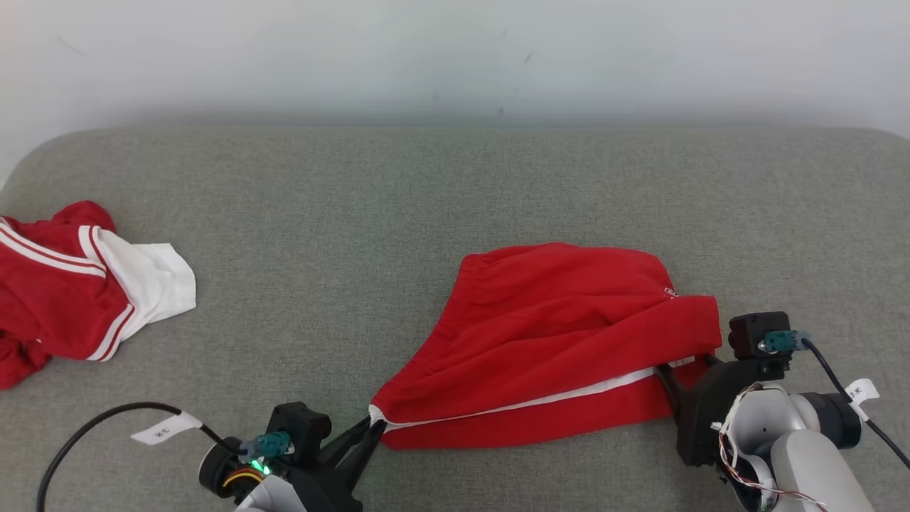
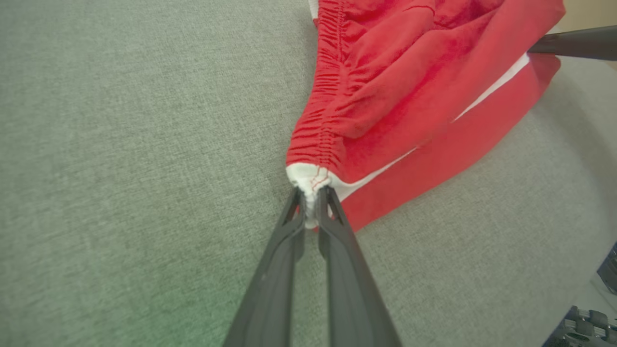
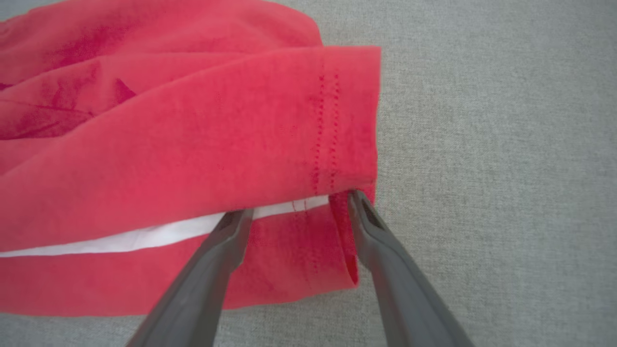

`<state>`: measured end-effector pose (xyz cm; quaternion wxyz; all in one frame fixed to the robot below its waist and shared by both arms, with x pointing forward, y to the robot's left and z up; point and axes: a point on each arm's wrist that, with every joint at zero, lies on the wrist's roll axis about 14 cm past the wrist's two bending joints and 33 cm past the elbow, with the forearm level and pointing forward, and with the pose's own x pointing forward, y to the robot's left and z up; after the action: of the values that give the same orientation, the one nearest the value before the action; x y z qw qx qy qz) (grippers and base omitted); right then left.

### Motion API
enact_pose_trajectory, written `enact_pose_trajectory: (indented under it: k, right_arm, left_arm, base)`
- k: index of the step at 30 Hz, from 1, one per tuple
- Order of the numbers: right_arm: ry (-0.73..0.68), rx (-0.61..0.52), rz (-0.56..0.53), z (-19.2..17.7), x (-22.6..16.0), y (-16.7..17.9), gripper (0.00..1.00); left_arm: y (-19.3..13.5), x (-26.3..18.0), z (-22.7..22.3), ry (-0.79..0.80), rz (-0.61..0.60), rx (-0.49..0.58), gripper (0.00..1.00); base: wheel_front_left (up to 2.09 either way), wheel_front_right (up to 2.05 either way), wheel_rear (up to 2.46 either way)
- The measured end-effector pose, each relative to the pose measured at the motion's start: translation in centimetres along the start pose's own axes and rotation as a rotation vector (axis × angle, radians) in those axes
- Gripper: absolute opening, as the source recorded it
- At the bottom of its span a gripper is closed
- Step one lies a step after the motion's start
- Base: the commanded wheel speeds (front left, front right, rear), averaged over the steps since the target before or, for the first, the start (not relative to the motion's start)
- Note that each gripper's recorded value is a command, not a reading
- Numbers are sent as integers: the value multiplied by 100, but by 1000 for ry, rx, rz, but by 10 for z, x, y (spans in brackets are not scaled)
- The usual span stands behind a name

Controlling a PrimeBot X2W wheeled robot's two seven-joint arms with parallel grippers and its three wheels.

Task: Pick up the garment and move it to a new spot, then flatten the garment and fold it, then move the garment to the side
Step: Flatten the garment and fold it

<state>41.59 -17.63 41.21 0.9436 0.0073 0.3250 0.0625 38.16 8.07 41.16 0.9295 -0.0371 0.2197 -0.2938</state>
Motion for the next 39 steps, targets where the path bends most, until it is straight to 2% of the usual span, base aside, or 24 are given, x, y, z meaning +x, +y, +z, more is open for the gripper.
enact_pose_trajectory:
  k: [9, 19, 21, 22, 23, 24, 27, 35, 39]
  right_arm:
    - [-84, -50, -22, 23, -7, -1, 100]
    - [-13, -71, 5, 8, -1, 4, 100]
    - [-17, -79, 7, 10, 0, 5, 97]
    - [-13, -81, 9, 9, 1, 5, 78]
    - [-10, -84, 10, 9, 3, 6, 46]
    - [-13, -86, 12, 10, 3, 6, 21]
    - [-16, -81, 15, 10, 3, 6, 0]
    - [-13, -27, 30, 1, -6, 9, 0]
    - [1, 68, 90, -5, -18, 22, 0]
  left_arm:
    - [-4, -3, 3, -17, -1, 0, 0]
    - [-8, -1, 2, -10, -16, 1, 0]
    - [-9, -1, 1, -10, -16, -5, 0]
    - [-9, -1, 1, -10, -16, -6, 0]
    - [-9, -1, 1, -11, -15, -8, 0]
    - [-9, -1, 1, -11, -15, -8, 0]
    - [-9, -2, 2, -13, -13, -14, 0]
    - [-7, -3, 6, -31, -5, -16, 0]
    - [-5, -5, 15, -66, 6, -30, 0]
  base:
    - [0, 0, 0]
    - [0, 0, 0]
    - [0, 0, 0]
    - [0, 0, 0]
    - [0, 0, 0]
    - [0, 0, 0]
    - [0, 0, 0]
    - [0, 0, 0]
    - [0, 0, 0]
